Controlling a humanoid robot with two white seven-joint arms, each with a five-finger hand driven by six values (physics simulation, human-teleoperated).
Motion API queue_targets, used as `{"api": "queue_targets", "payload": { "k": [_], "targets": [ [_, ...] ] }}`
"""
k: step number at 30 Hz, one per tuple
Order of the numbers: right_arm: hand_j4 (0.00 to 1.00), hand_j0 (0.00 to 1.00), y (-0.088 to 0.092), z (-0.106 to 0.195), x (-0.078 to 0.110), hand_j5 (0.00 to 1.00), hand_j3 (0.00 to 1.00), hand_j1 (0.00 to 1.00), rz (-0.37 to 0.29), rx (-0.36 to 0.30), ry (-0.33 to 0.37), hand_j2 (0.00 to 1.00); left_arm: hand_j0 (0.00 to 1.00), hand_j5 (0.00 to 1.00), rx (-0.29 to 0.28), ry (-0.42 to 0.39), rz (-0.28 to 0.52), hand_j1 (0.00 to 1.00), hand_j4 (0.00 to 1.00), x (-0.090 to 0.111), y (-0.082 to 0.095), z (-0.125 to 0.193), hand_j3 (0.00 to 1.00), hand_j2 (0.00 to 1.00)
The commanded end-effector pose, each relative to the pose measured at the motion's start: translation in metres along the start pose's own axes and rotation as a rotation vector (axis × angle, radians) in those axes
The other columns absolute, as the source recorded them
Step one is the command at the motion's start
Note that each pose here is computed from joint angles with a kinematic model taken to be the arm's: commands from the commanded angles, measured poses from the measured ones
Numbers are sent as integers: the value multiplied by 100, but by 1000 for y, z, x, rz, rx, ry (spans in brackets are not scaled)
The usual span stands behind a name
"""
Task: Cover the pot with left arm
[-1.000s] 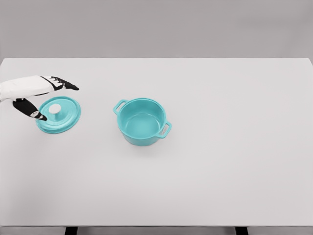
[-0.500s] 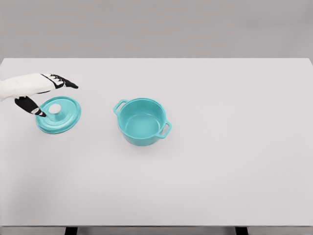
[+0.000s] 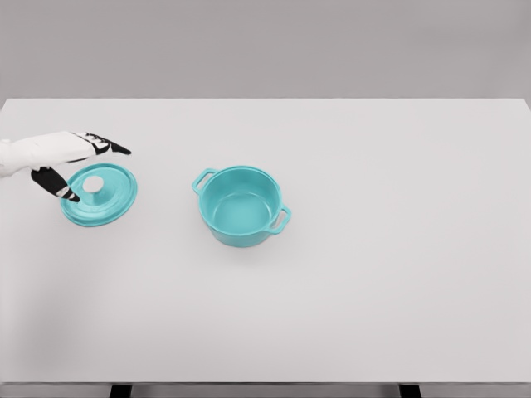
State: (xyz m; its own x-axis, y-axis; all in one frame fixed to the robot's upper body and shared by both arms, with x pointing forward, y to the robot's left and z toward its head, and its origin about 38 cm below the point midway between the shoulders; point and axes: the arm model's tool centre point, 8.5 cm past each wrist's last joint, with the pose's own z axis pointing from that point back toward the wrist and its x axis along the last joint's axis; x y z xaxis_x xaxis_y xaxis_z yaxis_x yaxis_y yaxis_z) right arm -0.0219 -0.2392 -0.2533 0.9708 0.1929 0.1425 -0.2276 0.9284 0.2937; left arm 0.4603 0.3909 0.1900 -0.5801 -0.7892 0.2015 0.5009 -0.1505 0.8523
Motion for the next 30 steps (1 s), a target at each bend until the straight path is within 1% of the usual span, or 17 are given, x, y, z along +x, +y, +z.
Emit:
{"api": "queue_targets", "payload": {
  "k": [1, 14, 17, 21, 22, 23, 25, 29, 30],
  "targets": [
    [100, 100, 0, 0, 0, 100, 100, 100, 1, 1, 0, 100, 100, 100, -7, 11, 12, 100, 100, -3, -4, -3, 100, 100],
    [100, 100, 0, 0, 0, 100, 100, 100, -1, 0, -1, 100, 100, 100, -4, 17, 18, 100, 100, -5, -4, -3, 100, 100],
    [100, 100, 0, 0, 0, 100, 100, 100, 1, 1, 0, 100, 100, 100, -4, 7, 19, 100, 100, -3, -5, -7, 100, 100],
    [100, 100, 0, 0, 0, 100, 100, 100, 1, 1, 0, 100, 100, 100, -8, 11, 22, 100, 100, -4, -7, -7, 100, 100],
    [100, 100, 0, 0, 0, 100, 100, 100, 1, 1, 0, 100, 97, 97, -9, 14, 25, 97, 97, -5, -8, -7, 97, 97],
    [100, 100, 0, 0, 0, 100, 100, 100, 1, 1, 0, 100, 96, 96, -9, 19, 30, 96, 96, -7, -8, -7, 96, 96],
    [100, 100, 0, 0, 0, 100, 100, 100, 1, 1, 0, 100, 96, 96, -9, 18, 31, 96, 96, -6, -9, -7, 96, 96],
    [100, 100, 0, 0, 0, 100, 100, 100, 1, 1, 0, 100, 96, 96, -26, 29, 35, 96, 96, -9, -15, -13, 96, 96],
    [100, 100, 0, 0, 0, 100, 100, 100, 1, 1, 0, 100, 97, 97, -31, 38, 41, 97, 97, -12, -17, -12, 97, 97]
  ]
}}
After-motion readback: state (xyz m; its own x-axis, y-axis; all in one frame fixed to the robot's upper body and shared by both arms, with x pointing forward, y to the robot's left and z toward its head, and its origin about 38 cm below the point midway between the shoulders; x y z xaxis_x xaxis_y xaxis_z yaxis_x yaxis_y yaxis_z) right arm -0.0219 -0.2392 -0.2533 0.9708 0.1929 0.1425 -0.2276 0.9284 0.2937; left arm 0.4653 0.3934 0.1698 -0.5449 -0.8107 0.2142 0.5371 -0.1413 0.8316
